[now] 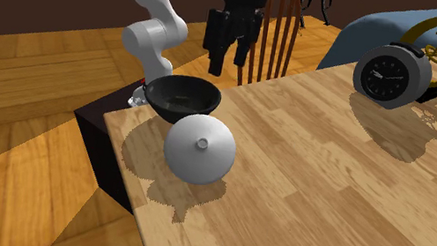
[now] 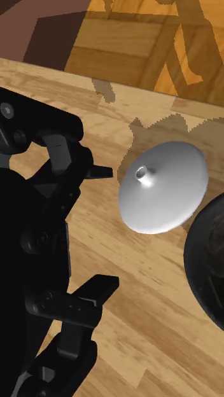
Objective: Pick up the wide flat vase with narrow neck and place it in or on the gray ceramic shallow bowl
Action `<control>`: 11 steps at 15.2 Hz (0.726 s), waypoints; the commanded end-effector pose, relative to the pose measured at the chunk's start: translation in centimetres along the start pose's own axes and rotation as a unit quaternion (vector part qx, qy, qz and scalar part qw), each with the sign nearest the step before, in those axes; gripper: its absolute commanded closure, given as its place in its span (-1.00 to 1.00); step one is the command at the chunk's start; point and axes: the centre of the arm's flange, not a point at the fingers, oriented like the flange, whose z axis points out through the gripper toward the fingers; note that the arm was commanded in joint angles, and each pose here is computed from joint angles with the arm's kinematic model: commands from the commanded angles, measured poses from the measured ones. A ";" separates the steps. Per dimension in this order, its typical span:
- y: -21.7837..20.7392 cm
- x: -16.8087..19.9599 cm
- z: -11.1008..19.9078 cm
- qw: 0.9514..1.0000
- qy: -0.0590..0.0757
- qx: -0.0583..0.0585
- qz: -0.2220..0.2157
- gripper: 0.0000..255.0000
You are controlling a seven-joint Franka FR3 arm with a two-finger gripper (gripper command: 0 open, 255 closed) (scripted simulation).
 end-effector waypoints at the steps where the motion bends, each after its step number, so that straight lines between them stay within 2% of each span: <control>1: -4.7 0.1 2.0 0.994 -0.005 -0.109 -0.011 -1.00; 8: -3.9 0.1 5.6 0.994 -0.005 -0.109 -0.011 -1.00; 11: -3.8 0.1 5.9 0.994 -0.005 -0.109 -0.011 -1.00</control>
